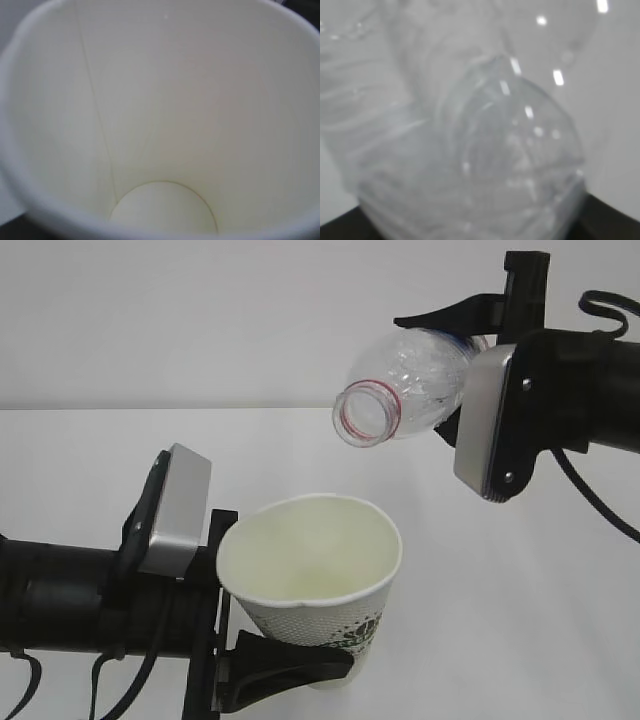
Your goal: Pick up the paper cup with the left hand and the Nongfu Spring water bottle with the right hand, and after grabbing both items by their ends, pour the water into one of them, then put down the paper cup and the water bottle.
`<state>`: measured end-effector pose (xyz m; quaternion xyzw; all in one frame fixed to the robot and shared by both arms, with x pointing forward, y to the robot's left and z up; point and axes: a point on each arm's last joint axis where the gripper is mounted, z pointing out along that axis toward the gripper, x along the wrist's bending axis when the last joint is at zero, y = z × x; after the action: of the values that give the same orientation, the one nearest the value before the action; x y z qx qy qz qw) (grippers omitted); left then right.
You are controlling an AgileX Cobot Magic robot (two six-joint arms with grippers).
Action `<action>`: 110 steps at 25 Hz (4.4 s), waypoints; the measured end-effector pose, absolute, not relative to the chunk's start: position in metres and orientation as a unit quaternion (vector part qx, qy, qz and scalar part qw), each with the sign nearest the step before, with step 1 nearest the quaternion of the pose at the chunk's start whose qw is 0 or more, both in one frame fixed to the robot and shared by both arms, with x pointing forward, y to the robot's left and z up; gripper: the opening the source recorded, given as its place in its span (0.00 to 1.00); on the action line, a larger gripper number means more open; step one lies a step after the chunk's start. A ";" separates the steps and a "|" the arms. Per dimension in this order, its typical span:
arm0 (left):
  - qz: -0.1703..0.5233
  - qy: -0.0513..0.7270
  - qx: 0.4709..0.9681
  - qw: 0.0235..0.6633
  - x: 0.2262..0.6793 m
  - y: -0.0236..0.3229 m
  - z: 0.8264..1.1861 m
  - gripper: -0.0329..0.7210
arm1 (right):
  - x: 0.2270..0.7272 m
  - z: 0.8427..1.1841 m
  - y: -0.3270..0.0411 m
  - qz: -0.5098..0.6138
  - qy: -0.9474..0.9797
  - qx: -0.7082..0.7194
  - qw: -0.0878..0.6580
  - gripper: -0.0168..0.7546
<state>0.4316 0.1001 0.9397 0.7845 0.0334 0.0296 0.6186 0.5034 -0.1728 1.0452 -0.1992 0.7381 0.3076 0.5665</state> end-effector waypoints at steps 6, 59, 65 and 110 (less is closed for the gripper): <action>0.031 0.036 0.784 0.619 0.432 0.100 0.940 0.70 | 0.505 1.049 -0.172 0.301 0.731 -0.209 0.576 0.60; 0.035 0.031 0.783 0.620 0.432 0.091 0.943 0.70 | 0.507 1.056 -0.171 0.285 0.706 -0.238 0.603 0.60; 0.035 0.031 0.783 0.620 0.432 0.091 0.943 0.70 | 0.507 1.056 -0.171 0.283 0.705 -0.241 0.604 0.60; 0.035 0.032 0.783 0.620 0.432 0.091 0.943 0.70 | 0.507 1.056 -0.171 0.267 0.699 -0.260 0.610 0.60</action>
<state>0.4319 0.0905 0.9434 0.7829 0.0322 0.0352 0.6203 0.5068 -0.1706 1.0558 -0.2604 0.6987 0.2671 0.6104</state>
